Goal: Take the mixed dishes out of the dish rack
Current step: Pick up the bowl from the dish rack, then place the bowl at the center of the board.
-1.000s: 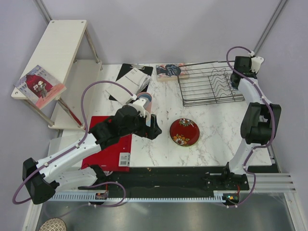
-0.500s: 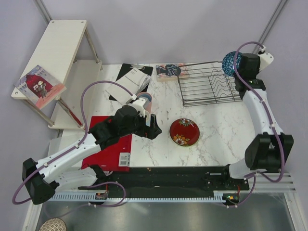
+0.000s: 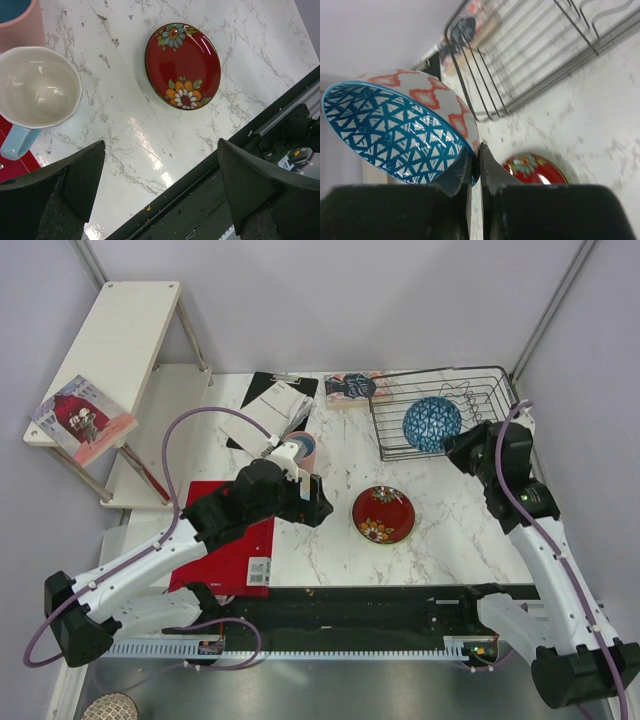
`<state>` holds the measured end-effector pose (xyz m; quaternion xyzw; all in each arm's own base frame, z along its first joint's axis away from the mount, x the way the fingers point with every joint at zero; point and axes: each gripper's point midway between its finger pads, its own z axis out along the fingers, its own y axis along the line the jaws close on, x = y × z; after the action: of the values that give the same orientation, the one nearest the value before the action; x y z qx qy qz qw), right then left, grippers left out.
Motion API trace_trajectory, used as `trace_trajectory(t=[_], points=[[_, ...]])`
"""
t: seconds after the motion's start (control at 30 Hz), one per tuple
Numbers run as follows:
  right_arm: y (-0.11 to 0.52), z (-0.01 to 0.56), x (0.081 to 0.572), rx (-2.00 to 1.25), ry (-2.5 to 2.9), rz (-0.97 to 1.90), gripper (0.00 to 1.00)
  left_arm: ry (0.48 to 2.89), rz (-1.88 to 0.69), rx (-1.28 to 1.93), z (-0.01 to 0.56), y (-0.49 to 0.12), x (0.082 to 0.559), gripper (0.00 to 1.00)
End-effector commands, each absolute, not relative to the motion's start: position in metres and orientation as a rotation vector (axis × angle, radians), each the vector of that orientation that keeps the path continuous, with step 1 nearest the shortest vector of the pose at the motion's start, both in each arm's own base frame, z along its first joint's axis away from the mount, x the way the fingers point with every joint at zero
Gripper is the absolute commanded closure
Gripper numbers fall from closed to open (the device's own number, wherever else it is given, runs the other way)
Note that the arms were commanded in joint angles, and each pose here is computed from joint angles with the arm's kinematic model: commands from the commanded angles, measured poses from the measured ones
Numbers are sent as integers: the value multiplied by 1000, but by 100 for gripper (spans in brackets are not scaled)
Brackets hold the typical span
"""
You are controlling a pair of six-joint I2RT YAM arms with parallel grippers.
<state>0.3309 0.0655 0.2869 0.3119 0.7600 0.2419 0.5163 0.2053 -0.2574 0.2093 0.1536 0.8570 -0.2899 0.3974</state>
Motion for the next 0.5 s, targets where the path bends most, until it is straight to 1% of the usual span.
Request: trace_trajectory(t=[0.0, 0.13, 0.23, 0.4, 0.47], points=[[75, 287, 292, 715, 1869, 619, 100, 2128, -723, 348, 224, -258, 215, 0], [72, 287, 258, 626, 1932, 576, 100, 2120, -715, 296, 232, -257, 220, 1], [66, 267, 234, 587, 2014, 513, 100, 2124, -734, 257, 235, -261, 223, 1], [69, 217, 202, 575, 2152, 518, 100, 2119, -928, 295, 242, -294, 215, 1], [62, 209, 191, 595, 2154, 484, 100, 2139, -973, 302, 237, -304, 213, 1]])
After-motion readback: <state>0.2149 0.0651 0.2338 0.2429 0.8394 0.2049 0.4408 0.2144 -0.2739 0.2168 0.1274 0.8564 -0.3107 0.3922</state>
